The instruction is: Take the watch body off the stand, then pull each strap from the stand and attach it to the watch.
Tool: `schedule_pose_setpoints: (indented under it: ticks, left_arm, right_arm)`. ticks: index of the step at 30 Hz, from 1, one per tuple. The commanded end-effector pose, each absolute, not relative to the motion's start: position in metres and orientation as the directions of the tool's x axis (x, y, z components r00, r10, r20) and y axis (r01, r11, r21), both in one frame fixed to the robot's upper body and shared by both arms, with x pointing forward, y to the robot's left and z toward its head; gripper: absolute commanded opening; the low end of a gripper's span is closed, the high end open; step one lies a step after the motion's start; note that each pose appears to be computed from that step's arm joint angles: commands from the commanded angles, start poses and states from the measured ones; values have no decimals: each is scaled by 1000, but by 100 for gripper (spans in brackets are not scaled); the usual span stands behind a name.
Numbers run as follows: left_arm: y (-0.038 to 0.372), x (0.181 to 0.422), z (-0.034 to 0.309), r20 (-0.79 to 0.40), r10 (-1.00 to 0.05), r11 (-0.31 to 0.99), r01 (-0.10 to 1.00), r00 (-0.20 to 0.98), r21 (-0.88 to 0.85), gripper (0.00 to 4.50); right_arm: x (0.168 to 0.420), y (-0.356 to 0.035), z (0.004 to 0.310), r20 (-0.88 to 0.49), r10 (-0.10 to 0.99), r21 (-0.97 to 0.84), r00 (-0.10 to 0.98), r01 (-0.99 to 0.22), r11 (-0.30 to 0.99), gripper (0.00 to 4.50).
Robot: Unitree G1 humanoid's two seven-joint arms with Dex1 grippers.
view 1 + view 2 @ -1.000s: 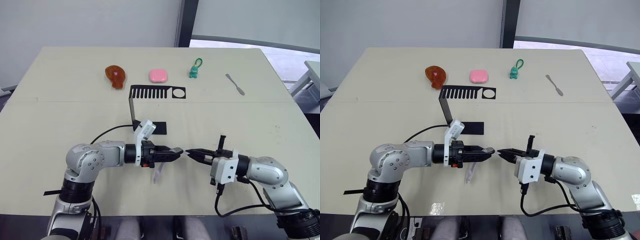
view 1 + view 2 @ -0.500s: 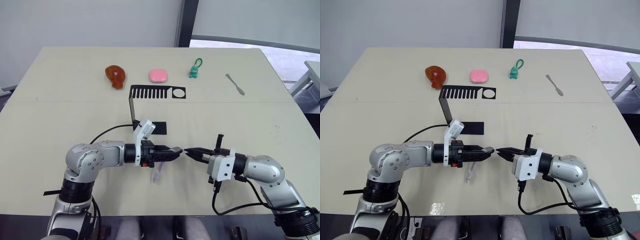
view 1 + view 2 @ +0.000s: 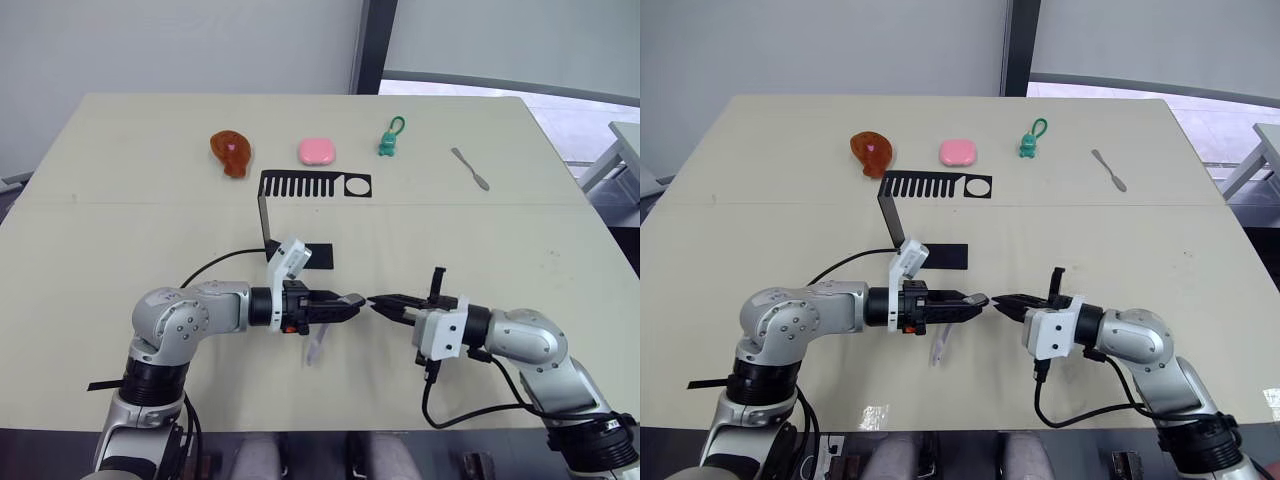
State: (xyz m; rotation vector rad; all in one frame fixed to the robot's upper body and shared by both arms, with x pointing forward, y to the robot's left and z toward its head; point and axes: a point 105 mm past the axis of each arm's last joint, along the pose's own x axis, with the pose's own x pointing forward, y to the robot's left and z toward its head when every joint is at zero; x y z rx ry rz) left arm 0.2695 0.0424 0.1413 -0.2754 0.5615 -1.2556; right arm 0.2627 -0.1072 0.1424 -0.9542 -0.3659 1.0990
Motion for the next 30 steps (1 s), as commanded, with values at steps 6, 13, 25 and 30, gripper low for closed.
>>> schedule_pose_setpoints:
  ticks: [6, 13, 25, 30]
  left_arm:
    - [27, 260, 150, -214, -968, 222, 854, 133, -471, 158]
    - [28, 262, 149, -219, -965, 231, 853, 141, -467, 158]
    - [26, 263, 150, -220, -964, 241, 853, 153, -463, 158]
    - [26, 263, 150, -218, -964, 240, 853, 152, -464, 158]
  right_arm:
    - [254, -88, 165, -101, 910, -846, 402, -516, 134, 0]
    - [256, -87, 166, -109, 909, -849, 403, -513, 126, 0]
    - [256, -84, 166, -114, 909, -844, 401, -522, 124, 0]
    - [257, -83, 165, -112, 908, -843, 403, -522, 128, 0]
